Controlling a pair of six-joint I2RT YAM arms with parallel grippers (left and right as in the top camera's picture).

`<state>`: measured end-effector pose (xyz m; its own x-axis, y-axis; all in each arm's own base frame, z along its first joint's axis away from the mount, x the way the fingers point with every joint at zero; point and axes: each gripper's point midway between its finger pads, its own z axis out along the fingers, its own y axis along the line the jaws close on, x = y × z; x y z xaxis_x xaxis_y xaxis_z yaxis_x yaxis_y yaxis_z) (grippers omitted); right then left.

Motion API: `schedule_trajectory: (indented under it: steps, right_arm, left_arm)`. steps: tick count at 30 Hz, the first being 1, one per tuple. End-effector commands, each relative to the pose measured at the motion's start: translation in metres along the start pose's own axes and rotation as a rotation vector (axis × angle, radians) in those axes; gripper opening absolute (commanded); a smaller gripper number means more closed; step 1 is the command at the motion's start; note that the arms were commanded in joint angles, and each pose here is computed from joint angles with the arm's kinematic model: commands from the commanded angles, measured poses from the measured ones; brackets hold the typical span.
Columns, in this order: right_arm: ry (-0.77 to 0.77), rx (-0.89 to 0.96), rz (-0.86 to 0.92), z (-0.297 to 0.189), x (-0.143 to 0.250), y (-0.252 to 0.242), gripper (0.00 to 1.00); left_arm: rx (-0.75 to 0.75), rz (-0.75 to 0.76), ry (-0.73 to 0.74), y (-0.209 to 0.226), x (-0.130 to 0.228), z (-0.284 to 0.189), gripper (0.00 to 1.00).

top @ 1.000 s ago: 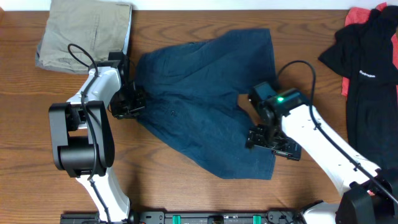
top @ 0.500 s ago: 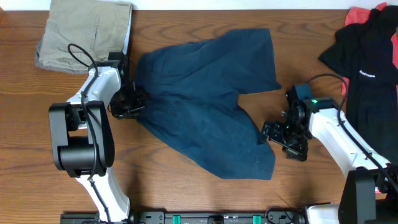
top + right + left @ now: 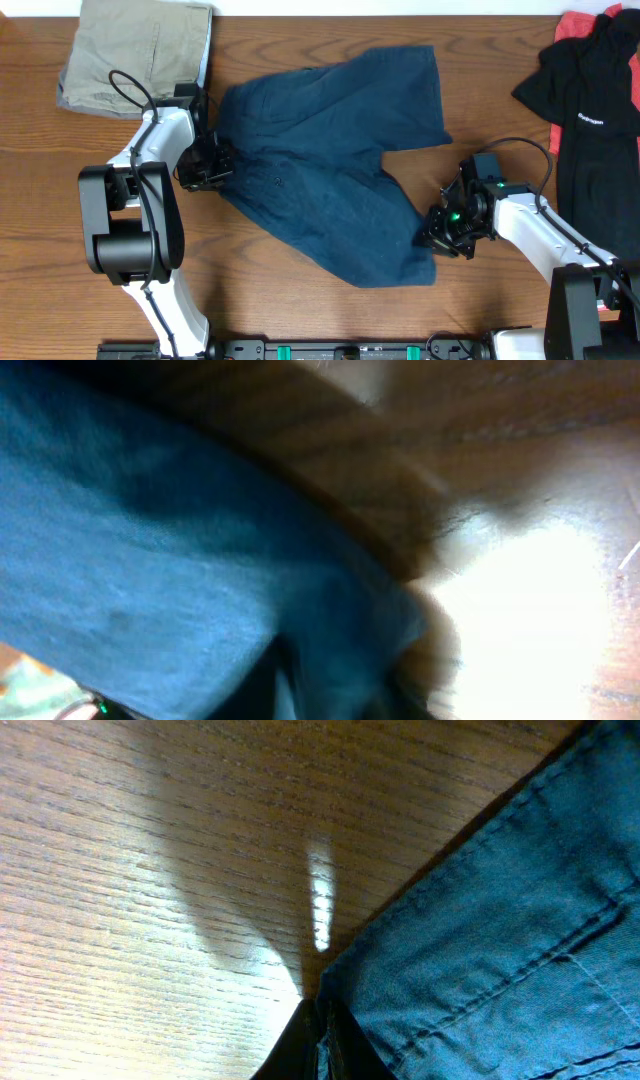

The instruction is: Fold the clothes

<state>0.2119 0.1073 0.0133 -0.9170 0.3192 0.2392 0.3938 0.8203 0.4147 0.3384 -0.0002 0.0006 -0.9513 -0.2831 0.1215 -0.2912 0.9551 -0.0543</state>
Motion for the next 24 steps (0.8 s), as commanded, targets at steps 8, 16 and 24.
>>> schedule_trajectory:
  steps: [8,16,24]
  right_arm:
    - [-0.159,0.096,0.022,-0.060,-0.050,0.007,0.01]
    - [-0.414,0.205,-0.083,-0.160,-0.101,0.033,0.04]
    - [-0.402,0.222,-0.084,-0.166,-0.098,0.035,0.57]
  left_arm:
    - [-0.033,-0.003,0.042,0.008,0.024,-0.022,0.06]
    - [-0.018,-0.031,0.044,0.010,0.061,-0.072,0.06]
    - [-0.036,-0.042,0.166,0.017,0.104,-0.091,0.06]
